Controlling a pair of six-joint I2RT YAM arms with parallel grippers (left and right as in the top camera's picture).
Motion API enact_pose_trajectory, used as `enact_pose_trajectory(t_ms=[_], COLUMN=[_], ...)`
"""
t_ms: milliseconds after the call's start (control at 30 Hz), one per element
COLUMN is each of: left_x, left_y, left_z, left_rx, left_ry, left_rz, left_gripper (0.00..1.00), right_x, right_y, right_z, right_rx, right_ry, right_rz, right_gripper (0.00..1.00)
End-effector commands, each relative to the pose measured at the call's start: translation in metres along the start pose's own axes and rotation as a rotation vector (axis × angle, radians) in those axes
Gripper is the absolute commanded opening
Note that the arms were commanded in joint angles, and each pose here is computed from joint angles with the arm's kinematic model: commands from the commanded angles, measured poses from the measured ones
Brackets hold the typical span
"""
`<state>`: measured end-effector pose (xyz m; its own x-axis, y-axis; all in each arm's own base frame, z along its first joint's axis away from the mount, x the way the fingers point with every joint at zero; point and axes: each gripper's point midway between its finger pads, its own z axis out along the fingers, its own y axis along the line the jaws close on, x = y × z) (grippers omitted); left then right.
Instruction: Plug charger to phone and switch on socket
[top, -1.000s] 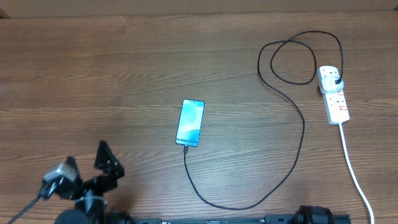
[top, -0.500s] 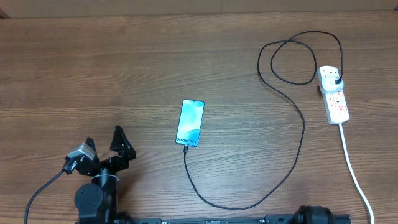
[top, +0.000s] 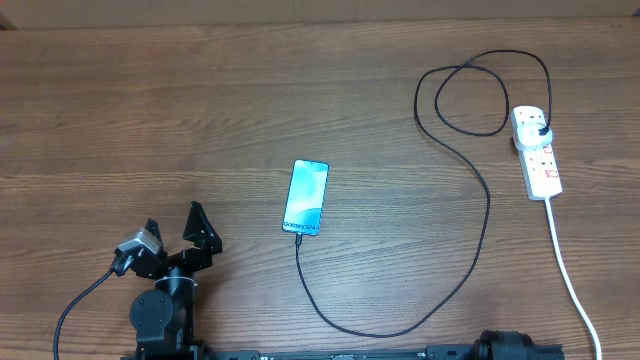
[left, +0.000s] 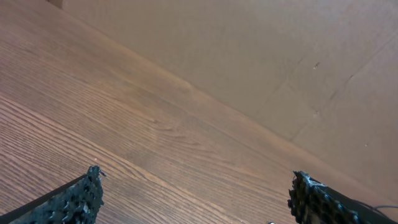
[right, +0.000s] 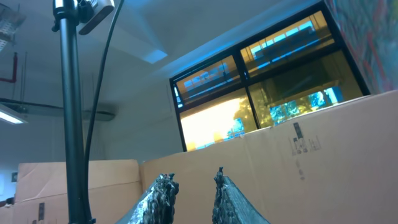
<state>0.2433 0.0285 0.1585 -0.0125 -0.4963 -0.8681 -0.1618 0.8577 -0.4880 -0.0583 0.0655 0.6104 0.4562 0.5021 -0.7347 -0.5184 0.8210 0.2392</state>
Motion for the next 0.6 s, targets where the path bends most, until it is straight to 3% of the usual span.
enact_pose_trajectory(t_ms=[0,567], left_x=[0.001,0.002], left_y=[0.001,0.0], left_z=[0.0,0.0], left_rx=[0.006,0.007], left_ry=[-0.004,-0.002], left_rz=[-0.003,-0.003], left_gripper=[1.0,1.0], right_x=[-0.002,-0.007], right_y=[-0.001,0.008], right_z=[-0.002,-0.016], right_rx=[0.009,-0.01], right_ry=[-0.01,-0.038], right_rz=[-0.007,-0.019], right_gripper=[0.24,0.41])
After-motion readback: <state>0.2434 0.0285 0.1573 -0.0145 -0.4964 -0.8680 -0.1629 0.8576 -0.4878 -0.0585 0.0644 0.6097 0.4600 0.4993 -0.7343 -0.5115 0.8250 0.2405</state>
